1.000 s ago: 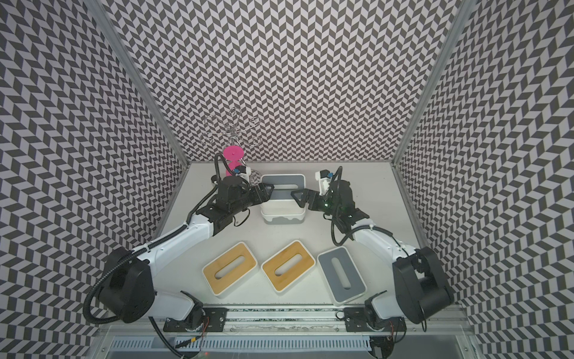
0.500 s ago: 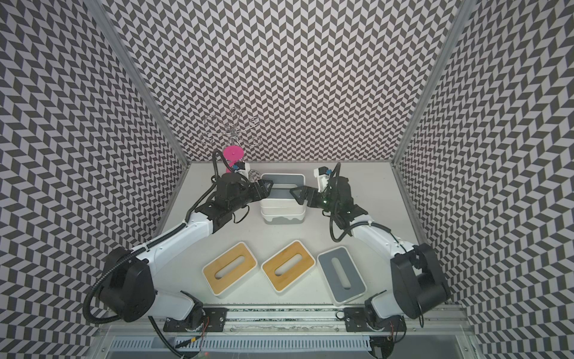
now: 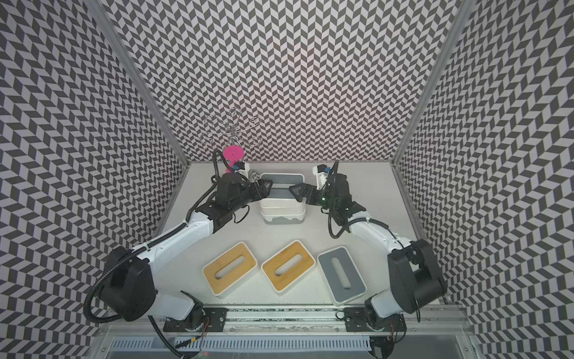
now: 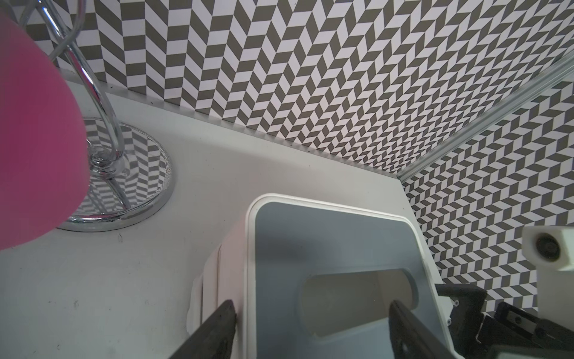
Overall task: Stack the tissue boxes
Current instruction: Place the tissue box at the tissue box.
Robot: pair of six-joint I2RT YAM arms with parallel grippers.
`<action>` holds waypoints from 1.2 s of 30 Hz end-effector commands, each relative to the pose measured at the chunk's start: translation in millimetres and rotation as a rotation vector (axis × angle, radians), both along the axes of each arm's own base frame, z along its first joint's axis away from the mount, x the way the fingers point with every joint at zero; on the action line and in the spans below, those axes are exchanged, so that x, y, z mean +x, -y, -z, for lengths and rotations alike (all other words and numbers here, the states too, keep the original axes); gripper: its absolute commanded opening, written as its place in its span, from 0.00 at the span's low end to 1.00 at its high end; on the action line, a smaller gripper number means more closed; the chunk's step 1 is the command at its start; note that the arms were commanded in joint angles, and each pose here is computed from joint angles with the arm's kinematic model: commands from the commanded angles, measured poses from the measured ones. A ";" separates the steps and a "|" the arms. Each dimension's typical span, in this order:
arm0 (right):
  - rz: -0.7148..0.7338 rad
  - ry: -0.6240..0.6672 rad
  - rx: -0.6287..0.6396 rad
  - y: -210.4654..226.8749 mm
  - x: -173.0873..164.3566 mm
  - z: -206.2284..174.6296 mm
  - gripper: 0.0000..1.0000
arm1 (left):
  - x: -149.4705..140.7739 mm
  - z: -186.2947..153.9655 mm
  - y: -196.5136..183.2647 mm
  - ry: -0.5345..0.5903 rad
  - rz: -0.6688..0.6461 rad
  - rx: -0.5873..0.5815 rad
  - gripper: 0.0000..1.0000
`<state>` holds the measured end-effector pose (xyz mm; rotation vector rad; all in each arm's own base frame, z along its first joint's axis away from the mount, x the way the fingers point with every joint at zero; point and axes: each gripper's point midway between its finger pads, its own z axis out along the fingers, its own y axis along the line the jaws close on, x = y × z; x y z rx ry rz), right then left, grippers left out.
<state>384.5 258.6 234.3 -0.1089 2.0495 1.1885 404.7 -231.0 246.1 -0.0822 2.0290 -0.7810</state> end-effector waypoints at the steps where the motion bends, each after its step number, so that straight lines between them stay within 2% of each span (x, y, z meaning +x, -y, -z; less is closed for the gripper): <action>1: -0.077 0.073 0.043 -18.8 -4.2 -25.6 0.97 | -11.8 -18.8 20.0 0.032 0.077 -0.034 0.77; 25: -0.061 0.065 0.018 -19.2 6.0 -26.1 0.97 | -27.1 -24.6 32.8 0.030 0.119 -0.044 0.78; 36: -0.081 0.058 0.031 -21.2 3.3 -28.0 0.97 | -14.9 -26.0 32.0 0.049 0.092 -0.021 0.80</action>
